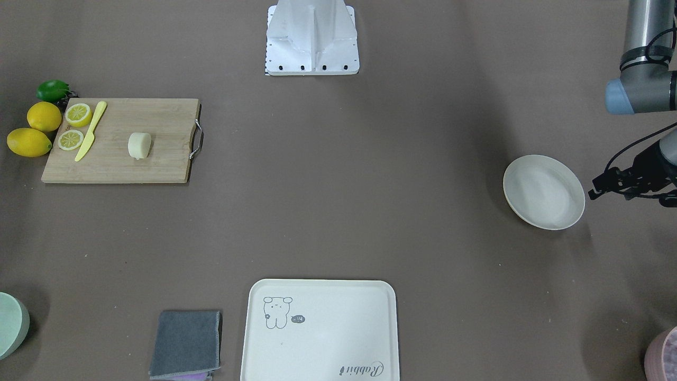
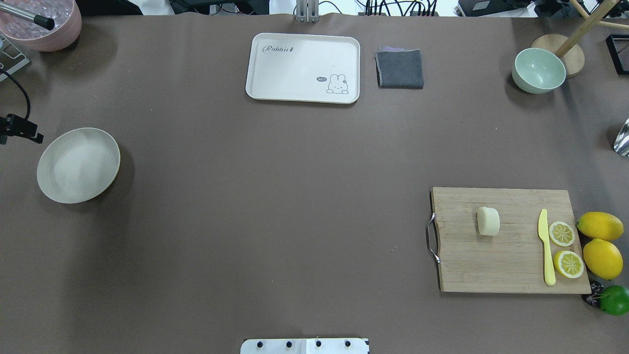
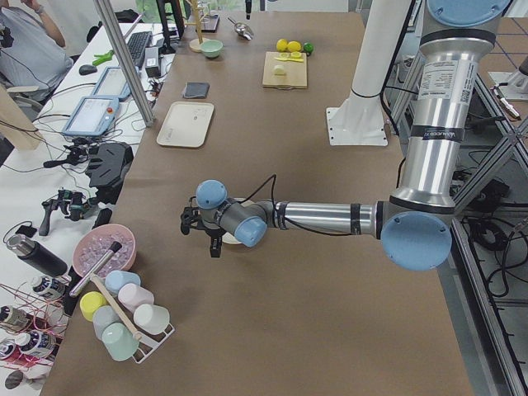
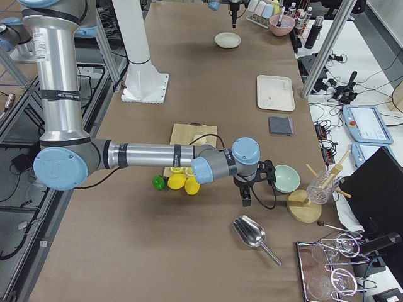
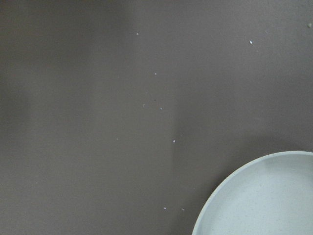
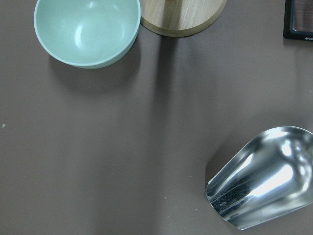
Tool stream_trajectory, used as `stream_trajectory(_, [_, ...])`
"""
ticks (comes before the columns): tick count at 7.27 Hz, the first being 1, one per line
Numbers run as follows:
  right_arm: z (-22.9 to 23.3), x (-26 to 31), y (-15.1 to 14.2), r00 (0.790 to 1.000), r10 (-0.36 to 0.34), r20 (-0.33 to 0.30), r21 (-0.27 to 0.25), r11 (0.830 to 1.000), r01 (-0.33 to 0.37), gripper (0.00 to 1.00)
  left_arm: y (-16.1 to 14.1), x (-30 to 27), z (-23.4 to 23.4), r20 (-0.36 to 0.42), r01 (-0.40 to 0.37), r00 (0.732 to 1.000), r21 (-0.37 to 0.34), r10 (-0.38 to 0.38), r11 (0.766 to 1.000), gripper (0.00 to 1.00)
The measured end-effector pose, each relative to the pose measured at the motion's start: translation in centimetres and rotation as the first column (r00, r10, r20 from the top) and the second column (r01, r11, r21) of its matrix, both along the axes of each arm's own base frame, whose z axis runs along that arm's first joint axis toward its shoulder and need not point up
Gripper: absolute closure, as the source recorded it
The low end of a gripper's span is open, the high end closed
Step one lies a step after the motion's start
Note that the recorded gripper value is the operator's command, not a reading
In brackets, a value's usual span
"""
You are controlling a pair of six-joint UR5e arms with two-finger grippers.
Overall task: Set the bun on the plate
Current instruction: 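Reach the left gripper to the white plate's rim and grip it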
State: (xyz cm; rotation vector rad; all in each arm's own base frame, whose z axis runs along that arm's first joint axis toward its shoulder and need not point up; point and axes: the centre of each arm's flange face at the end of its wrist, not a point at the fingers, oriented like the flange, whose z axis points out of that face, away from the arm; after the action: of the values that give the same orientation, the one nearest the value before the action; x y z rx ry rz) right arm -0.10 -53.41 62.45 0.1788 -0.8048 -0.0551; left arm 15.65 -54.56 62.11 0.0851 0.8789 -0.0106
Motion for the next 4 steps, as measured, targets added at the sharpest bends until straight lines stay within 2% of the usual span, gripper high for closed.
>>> stream_trajectory(2, [-0.2,0.0,0.0,1.000,0.000,0.000,0.005,1.000,0.000,0.01,0.4,1.6,0.1,-0.006,-0.029,1.000,0.020,0.029,0.999,0.09])
stream_trajectory(4, [-0.6,0.0,-0.1,1.000,0.000,0.001,0.012,1.000,0.000,0.01,0.9,1.9,2.0,-0.012,-0.041,0.999,0.043,0.042,0.998,0.18])
